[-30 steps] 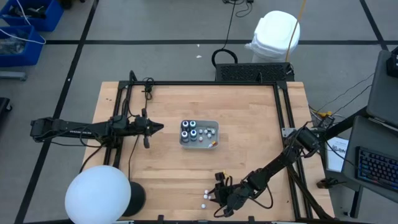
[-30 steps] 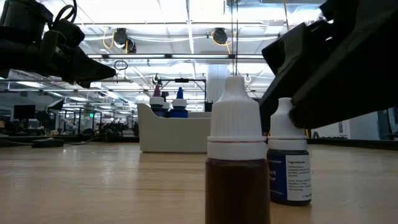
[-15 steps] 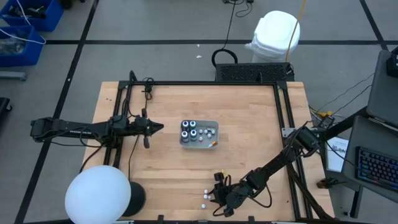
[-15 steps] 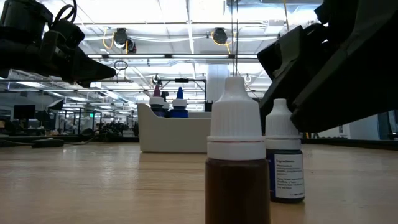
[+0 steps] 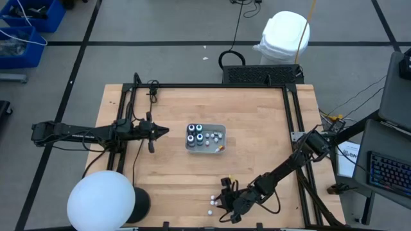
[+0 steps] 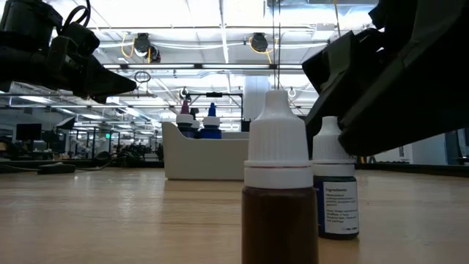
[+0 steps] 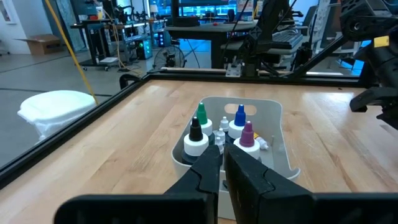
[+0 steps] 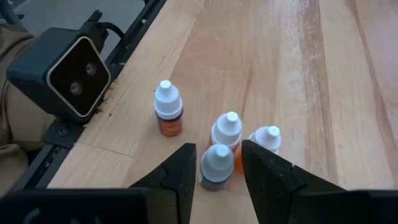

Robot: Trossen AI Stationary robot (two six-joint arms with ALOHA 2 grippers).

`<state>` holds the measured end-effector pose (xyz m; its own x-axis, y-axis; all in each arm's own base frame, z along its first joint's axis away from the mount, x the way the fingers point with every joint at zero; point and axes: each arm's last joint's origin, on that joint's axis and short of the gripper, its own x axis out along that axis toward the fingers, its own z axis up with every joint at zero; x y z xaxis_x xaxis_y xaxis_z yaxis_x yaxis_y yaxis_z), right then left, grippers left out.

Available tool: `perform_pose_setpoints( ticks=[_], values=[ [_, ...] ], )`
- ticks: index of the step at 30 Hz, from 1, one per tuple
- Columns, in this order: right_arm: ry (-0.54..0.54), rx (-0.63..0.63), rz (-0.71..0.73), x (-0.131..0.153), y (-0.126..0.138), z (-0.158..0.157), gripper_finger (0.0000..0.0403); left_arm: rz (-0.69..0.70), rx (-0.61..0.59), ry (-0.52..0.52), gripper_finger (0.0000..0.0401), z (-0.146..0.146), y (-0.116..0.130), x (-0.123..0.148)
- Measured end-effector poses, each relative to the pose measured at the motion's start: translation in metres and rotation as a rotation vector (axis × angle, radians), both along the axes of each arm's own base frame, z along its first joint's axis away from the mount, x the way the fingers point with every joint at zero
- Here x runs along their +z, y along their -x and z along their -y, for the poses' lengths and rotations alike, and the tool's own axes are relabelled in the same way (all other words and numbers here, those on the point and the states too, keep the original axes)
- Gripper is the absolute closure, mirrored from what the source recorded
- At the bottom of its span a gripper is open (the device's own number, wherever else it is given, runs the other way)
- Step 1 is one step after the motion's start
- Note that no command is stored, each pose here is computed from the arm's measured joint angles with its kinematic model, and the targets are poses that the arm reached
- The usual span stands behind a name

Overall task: Pick & Place food coloring
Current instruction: Put the small black food coloring bottle into the gray bin

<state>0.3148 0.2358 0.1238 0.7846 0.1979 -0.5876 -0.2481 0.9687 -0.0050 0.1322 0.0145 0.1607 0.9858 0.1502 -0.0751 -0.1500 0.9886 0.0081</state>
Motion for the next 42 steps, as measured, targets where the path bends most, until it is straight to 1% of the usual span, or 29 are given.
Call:
perform_pose_setpoints(
  ticks=[16, 20, 28, 30, 34, 38, 42],
  values=[
    [-0.001, -0.01, -0.001, 0.0, -0.003, 0.004, 0.0284, 0.001, 0.0, 0.001, 0.037, 0.0, 0.0, 0.0],
    [-0.003, -0.013, -0.001, 0.0, -0.003, 0.004, 0.03, 0.001, 0.0, 0.002, 0.037, 0.0, 0.0, 0.0],
    [-0.016, 0.009, -0.014, 0.0, -0.003, 0.003, 0.0357, -0.006, 0.0, 0.003, 0.037, 0.0, 0.0, -0.001],
    [-0.013, 0.02, -0.023, 0.0, -0.002, 0.004, 0.0362, -0.021, 0.0, 0.004, 0.037, 0.0, 0.0, -0.002],
    [0.011, 0.04, -0.04, -0.001, -0.002, 0.006, 0.0358, -0.031, 0.0, 0.005, 0.037, 0.0, 0.0, -0.003],
    [0.033, 0.041, -0.098, 0.008, 0.001, 0.015, 0.0349, -0.028, 0.0, 0.004, 0.037, 0.0, 0.0, -0.003],
    [0.064, 0.0, -0.152, 0.029, 0.01, 0.028, 0.0355, -0.031, -0.001, -0.012, 0.037, 0.0, 0.0, -0.003]
  ],
)
